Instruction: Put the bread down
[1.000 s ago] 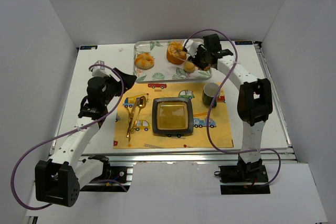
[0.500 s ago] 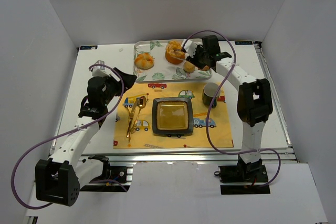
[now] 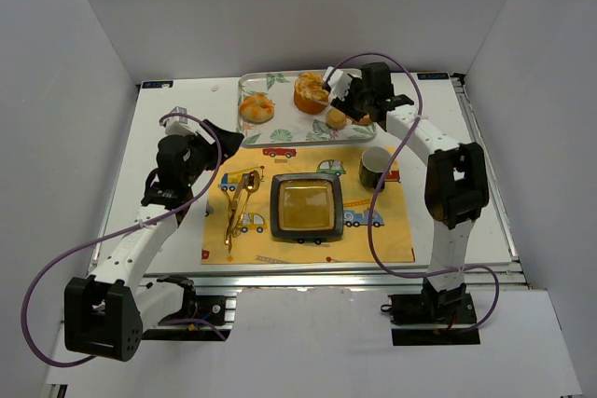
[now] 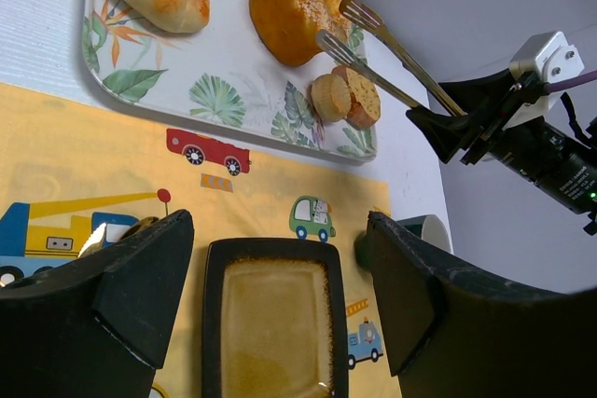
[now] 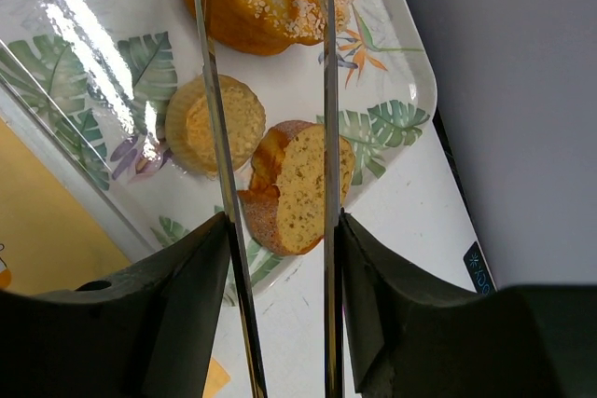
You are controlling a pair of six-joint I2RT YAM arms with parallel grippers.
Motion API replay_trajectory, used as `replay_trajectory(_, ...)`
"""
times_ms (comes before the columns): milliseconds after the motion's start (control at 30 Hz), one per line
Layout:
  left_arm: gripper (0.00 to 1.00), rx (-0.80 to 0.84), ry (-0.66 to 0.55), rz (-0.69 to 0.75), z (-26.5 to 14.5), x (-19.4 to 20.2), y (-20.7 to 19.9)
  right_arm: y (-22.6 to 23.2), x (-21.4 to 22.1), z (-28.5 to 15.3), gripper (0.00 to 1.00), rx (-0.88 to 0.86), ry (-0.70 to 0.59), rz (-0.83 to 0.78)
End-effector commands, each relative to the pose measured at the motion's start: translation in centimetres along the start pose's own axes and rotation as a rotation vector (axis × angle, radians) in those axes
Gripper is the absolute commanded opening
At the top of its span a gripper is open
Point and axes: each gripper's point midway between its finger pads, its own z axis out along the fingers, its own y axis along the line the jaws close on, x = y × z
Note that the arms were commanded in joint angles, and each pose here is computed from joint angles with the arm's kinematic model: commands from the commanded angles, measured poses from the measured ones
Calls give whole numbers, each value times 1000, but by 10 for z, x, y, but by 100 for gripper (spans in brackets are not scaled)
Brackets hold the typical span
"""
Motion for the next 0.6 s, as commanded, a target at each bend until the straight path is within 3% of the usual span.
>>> replay_trajectory(0, 84, 27, -18, -3, 0, -5, -7, -20, -17, -2, 54, 65, -38, -5)
replay_trajectory(567, 84, 31, -29, 1, -4, -8, -9, -6, -15, 13, 51, -3, 4, 30)
